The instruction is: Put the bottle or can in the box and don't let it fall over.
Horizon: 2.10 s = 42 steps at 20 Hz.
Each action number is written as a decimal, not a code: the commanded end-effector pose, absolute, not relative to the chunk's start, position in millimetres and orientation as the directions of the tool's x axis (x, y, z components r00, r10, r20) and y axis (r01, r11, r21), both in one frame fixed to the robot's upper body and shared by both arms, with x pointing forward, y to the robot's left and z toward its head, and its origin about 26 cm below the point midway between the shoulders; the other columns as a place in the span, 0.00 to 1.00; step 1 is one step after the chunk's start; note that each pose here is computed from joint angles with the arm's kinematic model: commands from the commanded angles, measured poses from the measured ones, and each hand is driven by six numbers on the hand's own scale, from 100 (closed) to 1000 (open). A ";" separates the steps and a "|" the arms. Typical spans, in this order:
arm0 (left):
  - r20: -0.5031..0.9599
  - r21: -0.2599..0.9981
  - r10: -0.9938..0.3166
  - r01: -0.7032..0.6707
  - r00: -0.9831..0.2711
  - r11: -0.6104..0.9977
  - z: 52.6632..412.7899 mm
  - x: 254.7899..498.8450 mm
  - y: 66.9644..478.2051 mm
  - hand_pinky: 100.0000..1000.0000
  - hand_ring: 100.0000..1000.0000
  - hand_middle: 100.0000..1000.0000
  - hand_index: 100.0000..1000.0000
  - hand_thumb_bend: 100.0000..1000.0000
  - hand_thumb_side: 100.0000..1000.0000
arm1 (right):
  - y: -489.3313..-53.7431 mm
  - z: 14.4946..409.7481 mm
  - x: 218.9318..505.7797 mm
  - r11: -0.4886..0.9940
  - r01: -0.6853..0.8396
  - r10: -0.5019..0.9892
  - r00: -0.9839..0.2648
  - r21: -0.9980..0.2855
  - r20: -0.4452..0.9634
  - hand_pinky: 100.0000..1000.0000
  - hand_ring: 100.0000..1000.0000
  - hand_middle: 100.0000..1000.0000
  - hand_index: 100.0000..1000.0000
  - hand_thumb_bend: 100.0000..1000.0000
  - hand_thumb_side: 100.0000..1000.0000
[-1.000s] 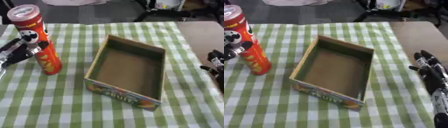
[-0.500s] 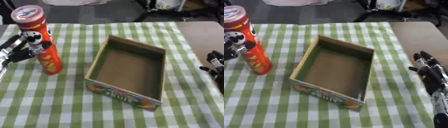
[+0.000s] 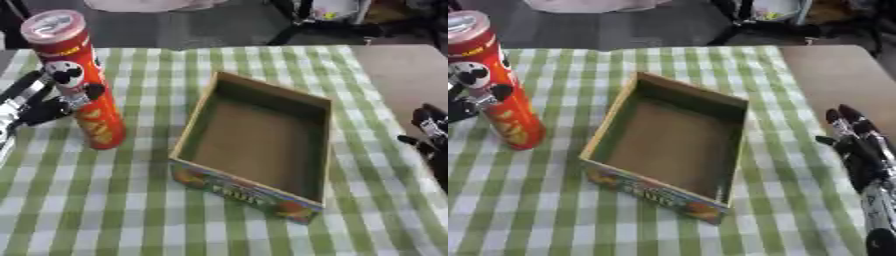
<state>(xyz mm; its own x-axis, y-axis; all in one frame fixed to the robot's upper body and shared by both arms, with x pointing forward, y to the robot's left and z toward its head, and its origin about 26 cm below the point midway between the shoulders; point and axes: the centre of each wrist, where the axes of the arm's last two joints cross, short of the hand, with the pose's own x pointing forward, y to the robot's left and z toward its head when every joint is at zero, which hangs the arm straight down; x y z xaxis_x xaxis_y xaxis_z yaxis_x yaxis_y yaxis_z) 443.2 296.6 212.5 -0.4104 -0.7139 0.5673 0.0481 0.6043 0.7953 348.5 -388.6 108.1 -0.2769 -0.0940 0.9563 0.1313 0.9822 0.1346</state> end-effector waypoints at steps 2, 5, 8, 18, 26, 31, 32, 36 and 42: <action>0.565 0.782 -0.694 0.020 -0.447 0.623 224.5 443.5 294.4 1.00 0.69 0.90 0.83 0.46 0.72 | -392.9 116.4 348.8 0.983 0.135 -0.080 -0.292 0.124 0.953 0.67 1.00 1.00 0.89 0.21 0.24; 0.563 0.779 -0.686 0.018 -0.460 0.627 225.0 443.3 292.4 1.00 0.65 0.88 0.81 0.45 0.68 | -393.2 116.2 348.8 0.983 0.136 -0.081 -0.291 0.125 0.953 0.67 1.00 1.00 0.89 0.20 0.24; 0.559 0.780 -0.684 0.016 -0.469 0.626 225.5 443.0 290.5 1.00 0.59 0.85 0.72 0.43 0.63 | -392.4 115.6 349.1 0.983 0.134 -0.084 -0.288 0.127 0.954 0.67 1.00 1.00 0.89 0.20 0.24; 0.586 0.751 -0.658 0.011 -0.473 0.661 221.4 443.2 286.8 1.00 0.45 0.72 0.53 0.35 0.48 | -391.5 114.8 349.3 0.982 0.133 -0.091 -0.286 0.133 0.954 0.67 1.00 1.00 0.89 0.19 0.25; 0.632 0.700 -0.608 0.016 -0.480 0.714 214.7 445.0 280.8 1.00 0.37 0.55 0.38 0.31 0.43 | -389.7 113.9 350.2 0.982 0.127 -0.099 -0.284 0.139 0.954 0.67 1.00 1.00 0.89 0.19 0.25; 0.641 0.685 -0.585 0.027 -0.497 0.728 212.1 445.4 278.1 1.00 0.49 0.74 0.60 0.31 0.45 | -389.4 113.8 350.4 0.982 0.126 -0.101 -0.285 0.142 0.953 0.67 1.00 1.00 0.89 0.19 0.25; 0.645 0.680 -0.578 0.030 -0.500 0.733 211.0 445.5 277.2 1.00 0.48 0.74 0.62 0.30 0.46 | -389.1 113.5 350.5 0.982 0.126 -0.103 -0.284 0.144 0.953 0.67 1.00 1.00 0.89 0.19 0.25; 0.659 0.658 -0.544 0.046 -0.519 0.752 207.9 445.1 273.6 1.00 0.61 0.87 0.71 0.29 0.49 | -388.3 113.0 350.8 0.981 0.125 -0.108 -0.282 0.148 0.953 0.67 1.00 1.00 0.89 0.19 0.25; 0.668 0.631 -0.506 0.055 -0.546 0.774 203.9 444.6 269.0 1.00 0.61 0.89 0.74 0.27 0.49 | -387.4 111.8 351.0 0.980 0.125 -0.115 -0.281 0.155 0.953 0.67 1.00 1.00 0.89 0.18 0.25</action>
<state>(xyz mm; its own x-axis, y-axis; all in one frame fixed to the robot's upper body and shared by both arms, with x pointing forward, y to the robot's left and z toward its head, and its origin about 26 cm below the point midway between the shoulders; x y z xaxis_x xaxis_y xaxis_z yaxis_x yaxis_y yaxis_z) 445.1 267.4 194.3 -0.5217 -0.5130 0.6817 0.0724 0.7695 0.6345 350.1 -381.9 100.4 -0.2558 -0.1260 0.9585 0.1221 0.9793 0.1613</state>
